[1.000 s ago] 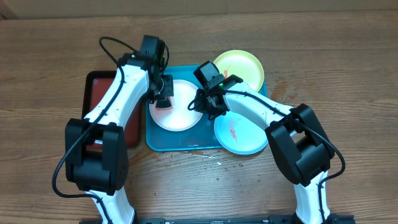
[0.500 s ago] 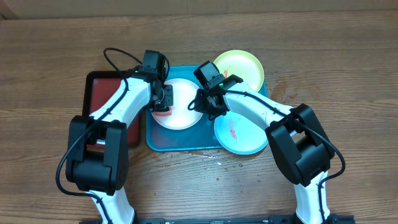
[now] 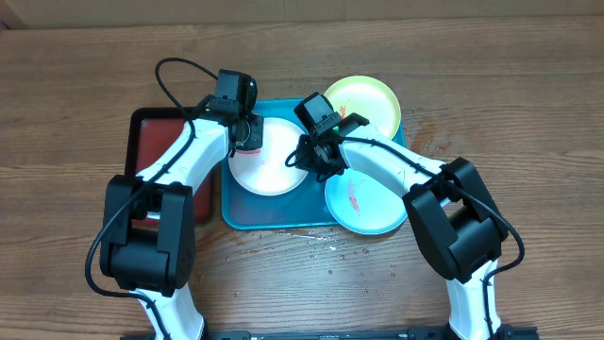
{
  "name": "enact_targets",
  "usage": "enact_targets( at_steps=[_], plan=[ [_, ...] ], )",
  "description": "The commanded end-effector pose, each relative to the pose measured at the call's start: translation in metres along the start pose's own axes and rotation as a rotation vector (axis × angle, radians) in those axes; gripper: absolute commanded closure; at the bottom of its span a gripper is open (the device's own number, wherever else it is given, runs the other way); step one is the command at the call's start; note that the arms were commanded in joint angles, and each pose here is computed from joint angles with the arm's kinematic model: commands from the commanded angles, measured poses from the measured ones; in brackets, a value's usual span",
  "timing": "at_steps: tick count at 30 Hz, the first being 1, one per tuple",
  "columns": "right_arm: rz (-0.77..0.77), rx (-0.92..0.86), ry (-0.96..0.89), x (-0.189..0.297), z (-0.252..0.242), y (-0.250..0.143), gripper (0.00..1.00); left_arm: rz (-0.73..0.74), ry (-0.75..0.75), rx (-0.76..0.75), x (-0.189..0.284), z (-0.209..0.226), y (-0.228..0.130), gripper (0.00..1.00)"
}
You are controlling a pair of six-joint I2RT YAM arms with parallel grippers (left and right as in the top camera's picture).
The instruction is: Clean dirty plates on tray and stack at the side
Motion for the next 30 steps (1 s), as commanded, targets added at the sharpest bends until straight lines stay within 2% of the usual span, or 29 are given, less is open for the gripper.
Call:
enact_targets(
  at_steps=[1, 6, 10, 13, 17, 20, 24, 27, 30],
  plan=[
    [0.012, -0.006, -0.086, -0.011, -0.021, -0.005, 0.96, 0.107, -0.063, -0.019, -0.003, -0.007, -0.022, 0.96],
    [0.012, -0.007, -0.086, -0.011, -0.021, -0.005, 0.96, 0.291, -0.189, 0.0, 0.006, -0.021, -0.057, 0.96],
    [0.013, -0.007, -0.085, -0.011, -0.021, -0.005, 0.96, 0.348, -0.332, -0.005, 0.015, -0.04, -0.065, 0.96],
    [0.017, -0.007, -0.089, -0.011, -0.021, -0.006, 0.96, 0.322, -0.464, -0.037, 0.025, -0.058, -0.052, 0.96],
    [0.032, -0.002, -0.098, -0.011, -0.023, -0.01, 0.96, 0.217, -0.488, -0.032, 0.048, -0.061, -0.003, 0.96],
    [0.05, 0.055, -0.082, -0.01, -0.021, -0.012, 0.96, 0.15, -0.456, 0.011, 0.075, -0.051, 0.036, 0.96],
    [0.069, 0.127, -0.052, 0.003, -0.012, -0.009, 0.96, 0.08, -0.301, 0.119, 0.119, -0.015, 0.078, 0.96],
    [0.05, 0.174, -0.044, 0.024, -0.004, 0.001, 0.96, 0.057, -0.211, 0.14, 0.146, 0.005, 0.09, 0.96],
    [-0.022, 0.188, -0.084, 0.062, 0.001, 0.019, 0.96, 0.076, -0.136, 0.145, 0.16, 0.016, 0.086, 0.96]
  ],
)
Point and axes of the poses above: each gripper's point midway between its finger pads, its own x axis back along the fingers, its own z axis along the line the jaws close on, y = z × x, the point moved 3 cm from there along x, back along the fingers, and after that the axes turned 11 degrees about x, right-handed, at the moved point
